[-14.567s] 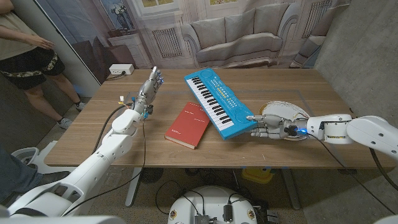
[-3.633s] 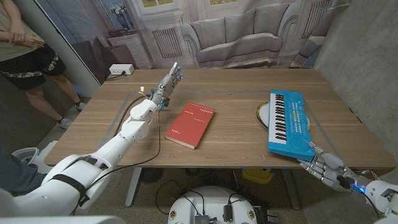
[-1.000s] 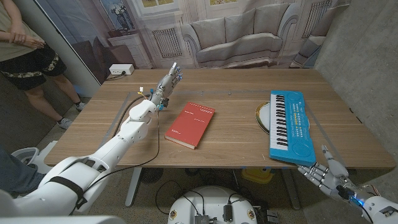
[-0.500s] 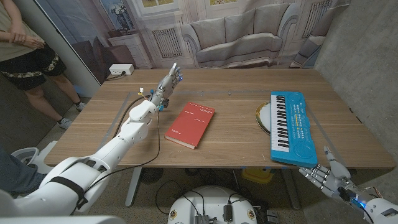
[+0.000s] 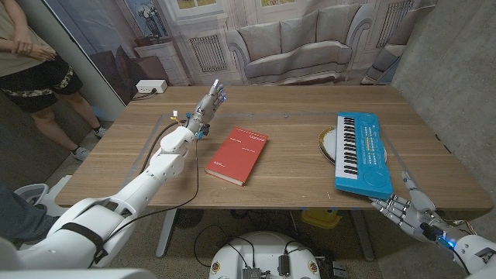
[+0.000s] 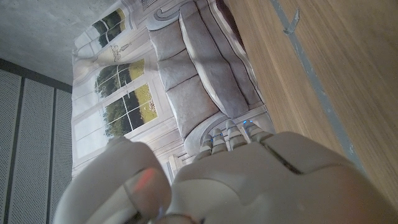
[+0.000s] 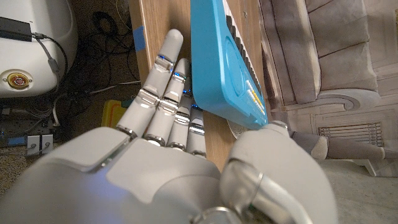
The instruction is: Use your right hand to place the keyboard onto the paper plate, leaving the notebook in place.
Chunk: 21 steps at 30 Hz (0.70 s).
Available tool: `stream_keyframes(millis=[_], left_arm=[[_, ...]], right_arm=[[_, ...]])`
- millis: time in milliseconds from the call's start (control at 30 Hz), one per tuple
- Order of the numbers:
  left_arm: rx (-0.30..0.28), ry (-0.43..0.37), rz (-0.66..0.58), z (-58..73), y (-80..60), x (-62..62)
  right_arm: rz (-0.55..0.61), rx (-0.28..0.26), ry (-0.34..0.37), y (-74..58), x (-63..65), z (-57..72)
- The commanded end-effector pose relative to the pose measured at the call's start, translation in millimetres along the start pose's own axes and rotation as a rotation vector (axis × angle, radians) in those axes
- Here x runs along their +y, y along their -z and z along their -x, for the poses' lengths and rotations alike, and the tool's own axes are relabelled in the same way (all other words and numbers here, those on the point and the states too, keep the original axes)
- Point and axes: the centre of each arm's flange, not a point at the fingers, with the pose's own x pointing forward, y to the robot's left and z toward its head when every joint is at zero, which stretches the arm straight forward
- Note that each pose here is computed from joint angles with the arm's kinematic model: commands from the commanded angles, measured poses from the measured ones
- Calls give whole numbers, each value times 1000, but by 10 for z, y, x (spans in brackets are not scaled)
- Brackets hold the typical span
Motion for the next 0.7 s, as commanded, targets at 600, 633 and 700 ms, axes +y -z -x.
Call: stream_keyframes(millis=[600,633,700], left_arm=[[3,-2,2,35,18,9],[2,-3,2,38,15,11],[0,-4,3,45,10,13]], right_arm=[[211,121,196,-92,127,69],[214,120,193,-92,135,67],[228,115,194,-97,158,64]])
